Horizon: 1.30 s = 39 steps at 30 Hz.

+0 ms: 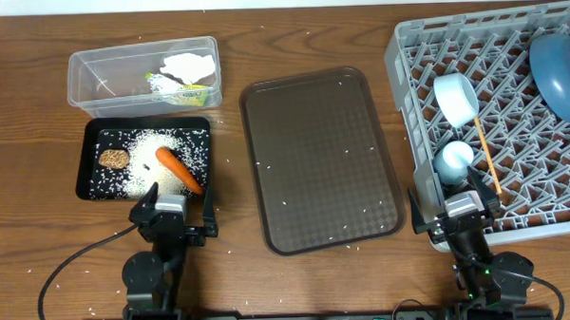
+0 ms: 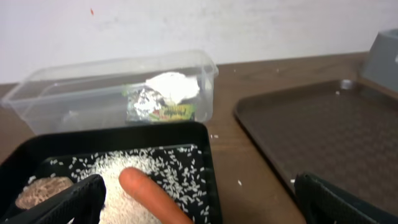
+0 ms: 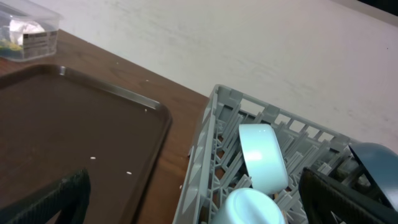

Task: Sort waste into correct bins and load items into the dishwasher rack

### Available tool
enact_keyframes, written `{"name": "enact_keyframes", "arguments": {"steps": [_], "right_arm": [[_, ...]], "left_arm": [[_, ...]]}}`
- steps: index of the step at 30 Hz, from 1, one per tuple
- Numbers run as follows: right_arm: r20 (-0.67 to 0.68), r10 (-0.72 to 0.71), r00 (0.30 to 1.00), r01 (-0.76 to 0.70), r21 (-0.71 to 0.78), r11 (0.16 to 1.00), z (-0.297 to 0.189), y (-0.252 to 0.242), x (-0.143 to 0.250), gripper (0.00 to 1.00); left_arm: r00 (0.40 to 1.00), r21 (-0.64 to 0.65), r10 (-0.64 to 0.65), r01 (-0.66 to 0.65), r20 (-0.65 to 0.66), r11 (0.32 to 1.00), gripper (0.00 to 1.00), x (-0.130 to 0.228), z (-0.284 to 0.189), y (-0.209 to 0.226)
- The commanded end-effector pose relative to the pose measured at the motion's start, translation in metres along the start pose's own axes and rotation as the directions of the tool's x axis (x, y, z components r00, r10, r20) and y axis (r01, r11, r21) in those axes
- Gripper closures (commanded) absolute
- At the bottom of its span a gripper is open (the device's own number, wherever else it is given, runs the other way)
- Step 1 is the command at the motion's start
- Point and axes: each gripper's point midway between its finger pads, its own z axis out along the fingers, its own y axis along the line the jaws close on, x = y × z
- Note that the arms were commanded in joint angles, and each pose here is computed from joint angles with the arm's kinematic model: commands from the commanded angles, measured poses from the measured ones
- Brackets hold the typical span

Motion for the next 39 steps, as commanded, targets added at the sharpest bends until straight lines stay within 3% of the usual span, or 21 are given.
{"name": "enact_keyframes", "arguments": {"steps": [1, 39], "right_arm": [[0.007, 0.016, 1.000, -0.016, -0.023, 1.000, 0.0002, 0.0056, -0.0014, 0.01], [0.007, 0.016, 1.000, -0.016, -0.023, 1.000, 0.0002, 0.0056, -0.0014, 0.01]], "left_arm": [[1.000, -0.012, 0.013, -0.013, 0.028, 1.000, 0.02, -0.0054, -0.0028, 0.0021], [1.000, -0.010, 0.009, -0.009, -0.003, 1.000, 0.02, 0.0039, -0.0061, 0.0013]]}}
